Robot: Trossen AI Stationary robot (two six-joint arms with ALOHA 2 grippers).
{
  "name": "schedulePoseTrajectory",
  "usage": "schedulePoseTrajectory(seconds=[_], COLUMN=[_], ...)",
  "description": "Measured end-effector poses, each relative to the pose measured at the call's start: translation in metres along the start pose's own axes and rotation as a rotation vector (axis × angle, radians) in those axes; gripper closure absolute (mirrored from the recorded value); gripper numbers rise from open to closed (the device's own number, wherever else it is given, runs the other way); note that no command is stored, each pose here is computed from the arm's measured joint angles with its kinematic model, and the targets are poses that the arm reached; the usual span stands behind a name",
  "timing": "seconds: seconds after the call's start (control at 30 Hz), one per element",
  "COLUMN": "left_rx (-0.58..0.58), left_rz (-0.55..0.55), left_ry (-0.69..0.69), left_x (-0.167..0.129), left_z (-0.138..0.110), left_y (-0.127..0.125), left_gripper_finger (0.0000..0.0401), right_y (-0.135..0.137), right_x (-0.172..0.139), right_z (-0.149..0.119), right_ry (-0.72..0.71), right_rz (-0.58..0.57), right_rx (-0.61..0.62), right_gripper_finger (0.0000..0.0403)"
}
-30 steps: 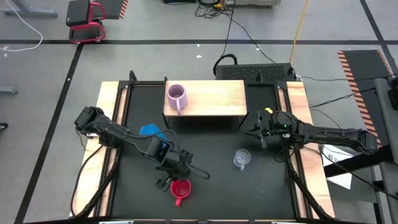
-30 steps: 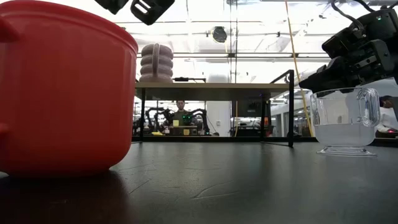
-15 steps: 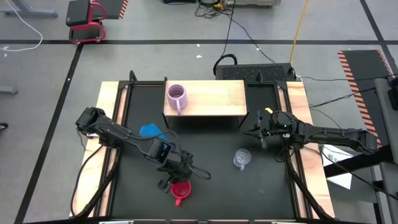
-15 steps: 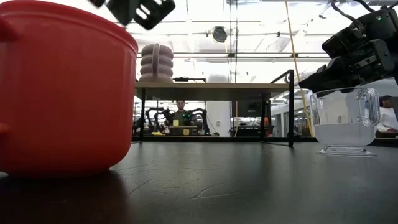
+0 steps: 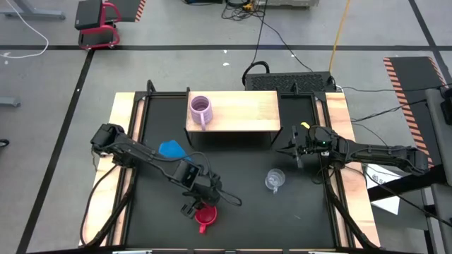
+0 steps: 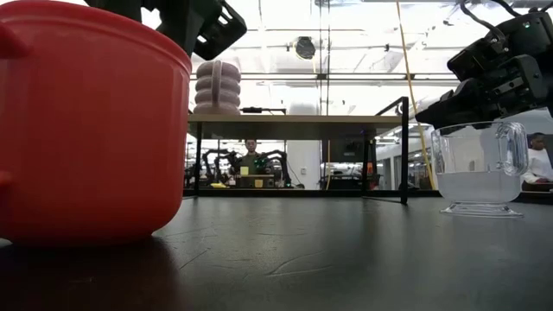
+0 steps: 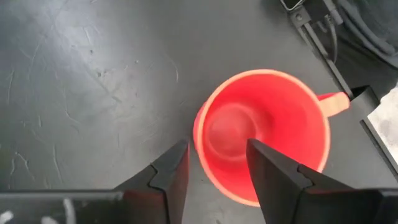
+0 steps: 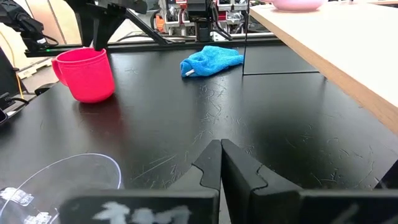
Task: Stack small to large cups/mugs on shelf
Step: Put the red mug on the shelf
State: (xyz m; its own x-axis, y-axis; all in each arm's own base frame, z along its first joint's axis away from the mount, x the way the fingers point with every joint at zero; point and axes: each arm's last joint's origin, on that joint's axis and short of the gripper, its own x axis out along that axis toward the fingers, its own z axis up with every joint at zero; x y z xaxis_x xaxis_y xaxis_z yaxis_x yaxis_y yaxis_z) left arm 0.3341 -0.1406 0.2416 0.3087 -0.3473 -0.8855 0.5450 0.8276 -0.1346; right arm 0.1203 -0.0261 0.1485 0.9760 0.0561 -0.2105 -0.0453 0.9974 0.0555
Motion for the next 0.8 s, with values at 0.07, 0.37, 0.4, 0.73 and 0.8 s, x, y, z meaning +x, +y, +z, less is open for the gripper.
schedulePoseTrajectory(seconds=[0.07, 0.37, 0.4, 0.73, 0.8], left_rx=[0.002, 0.023, 0.020, -0.002, -0.002], left_rz=[0.001, 0.022, 0.021, 0.029, 0.028], left_ry=[-0.006, -0.007, 0.003, 0.021, 0.028], left_x=[0.000, 0.005, 0.007, 0.018, 0.020], left_z=[0.000, 0.001, -0.001, -0.013, -0.015], left_y=[0.000, -0.003, -0.003, 0.002, 0.002], left_gripper_finger=[0.0238, 0.0238, 0.0238, 0.0238, 0.0238], right_y=[0.000, 0.000, 0.000, 0.000, 0.000], right_x=[0.000, 0.000, 0.000, 0.000, 0.000], right_z=[0.000, 0.000, 0.000, 0.000, 0.000], right_ry=[0.000, 0.001, 0.001, 0.001, 0.000], right_rz=[0.000, 0.000, 0.000, 0.000, 0.000], right_rx=[0.000, 0.000, 0.000, 0.001, 0.000], right_gripper_finger=[0.0403, 0.0403, 0.0403, 0.0403, 0.0403])
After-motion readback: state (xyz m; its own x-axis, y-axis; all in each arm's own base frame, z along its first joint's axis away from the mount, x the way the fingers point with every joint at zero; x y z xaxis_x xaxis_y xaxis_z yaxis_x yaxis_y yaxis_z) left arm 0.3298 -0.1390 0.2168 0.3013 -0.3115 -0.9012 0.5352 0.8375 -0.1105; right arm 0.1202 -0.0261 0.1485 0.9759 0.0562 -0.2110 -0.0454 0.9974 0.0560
